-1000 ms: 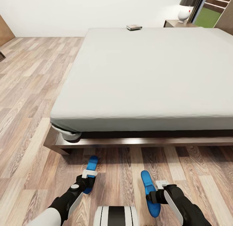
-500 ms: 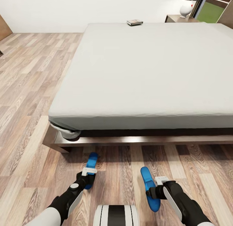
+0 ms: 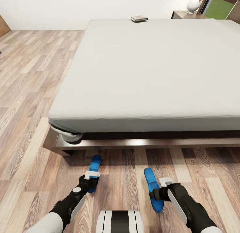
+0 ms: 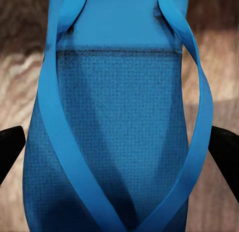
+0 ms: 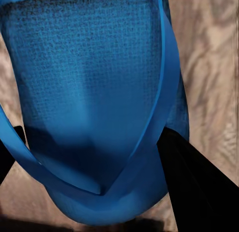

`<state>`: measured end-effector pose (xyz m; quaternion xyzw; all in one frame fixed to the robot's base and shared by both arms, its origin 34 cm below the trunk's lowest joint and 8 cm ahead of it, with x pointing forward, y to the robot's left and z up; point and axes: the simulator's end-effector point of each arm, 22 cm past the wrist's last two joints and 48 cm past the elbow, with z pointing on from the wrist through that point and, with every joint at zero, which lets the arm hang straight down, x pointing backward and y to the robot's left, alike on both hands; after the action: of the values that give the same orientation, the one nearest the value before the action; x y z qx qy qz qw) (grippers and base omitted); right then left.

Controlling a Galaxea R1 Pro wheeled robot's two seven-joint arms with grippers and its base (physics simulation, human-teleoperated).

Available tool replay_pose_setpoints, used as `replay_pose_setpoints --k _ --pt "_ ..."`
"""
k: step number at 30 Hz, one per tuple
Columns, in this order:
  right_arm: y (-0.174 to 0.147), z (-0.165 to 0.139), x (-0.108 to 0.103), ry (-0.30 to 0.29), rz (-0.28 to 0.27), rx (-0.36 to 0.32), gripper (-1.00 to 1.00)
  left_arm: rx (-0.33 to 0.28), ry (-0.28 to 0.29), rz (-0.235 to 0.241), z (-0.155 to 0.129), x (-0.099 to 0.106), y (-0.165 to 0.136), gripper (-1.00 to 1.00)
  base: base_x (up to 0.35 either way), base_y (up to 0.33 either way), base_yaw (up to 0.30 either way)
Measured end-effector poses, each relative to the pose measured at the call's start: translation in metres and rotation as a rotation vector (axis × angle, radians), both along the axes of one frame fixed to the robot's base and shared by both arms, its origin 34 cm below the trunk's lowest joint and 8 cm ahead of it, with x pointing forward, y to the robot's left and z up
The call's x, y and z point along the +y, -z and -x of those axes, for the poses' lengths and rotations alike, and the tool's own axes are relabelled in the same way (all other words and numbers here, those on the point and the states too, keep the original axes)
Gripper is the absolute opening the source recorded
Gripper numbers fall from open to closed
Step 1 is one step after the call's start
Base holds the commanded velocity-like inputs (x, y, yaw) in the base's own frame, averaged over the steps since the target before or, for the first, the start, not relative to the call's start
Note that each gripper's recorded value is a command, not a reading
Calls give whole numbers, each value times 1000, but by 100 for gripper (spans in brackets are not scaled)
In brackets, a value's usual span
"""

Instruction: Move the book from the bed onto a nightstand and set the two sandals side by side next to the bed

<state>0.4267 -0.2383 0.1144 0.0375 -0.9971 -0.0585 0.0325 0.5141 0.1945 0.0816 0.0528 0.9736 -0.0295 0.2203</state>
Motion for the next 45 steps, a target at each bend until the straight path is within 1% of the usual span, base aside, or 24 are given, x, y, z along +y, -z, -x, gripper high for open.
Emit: replay_pose_setpoints --k 3,9,12,13,16,22,28,34,39,45 --pt "-8 -14 3 -7 -8 -32 -100 -6 -1 -1 -3 0 -1 -100 0 0 0" --pt "-18 -18 6 -23 -14 -5 -100 10 -4 -3 3 2 9 -100 0 0 0" --pt "-20 -20 3 -27 -10 -7 -100 -11 -7 -3 -2 2 7 -100 0 0 0" --pt "-20 -20 -1 -30 -3 -8 -100 -22 -8 -6 -4 6 6 -100 0 0 0" --pt "-17 -17 -5 -26 -6 4 -100 -25 -10 -10 -2 10 11 -100 0 0 0" --pt "-17 -16 -1 -28 -35 9 -100 -29 -10 -11 -2 12 12 -100 0 0 0" --pt "-11 -10 -1 -31 -39 26 -100 -14 -11 -11 5 13 19 -100 0 0 0" --pt "-11 -10 0 -30 -42 27 -100 -14 -10 -12 5 13 19 -100 0 0 0" --pt "-3 -2 0 -31 -42 47 -100 7 -11 -11 15 13 28 -100 0 0 0" --pt "0 2 1 -31 -43 55 -100 15 -11 -12 18 13 32 -100 0 0 0"
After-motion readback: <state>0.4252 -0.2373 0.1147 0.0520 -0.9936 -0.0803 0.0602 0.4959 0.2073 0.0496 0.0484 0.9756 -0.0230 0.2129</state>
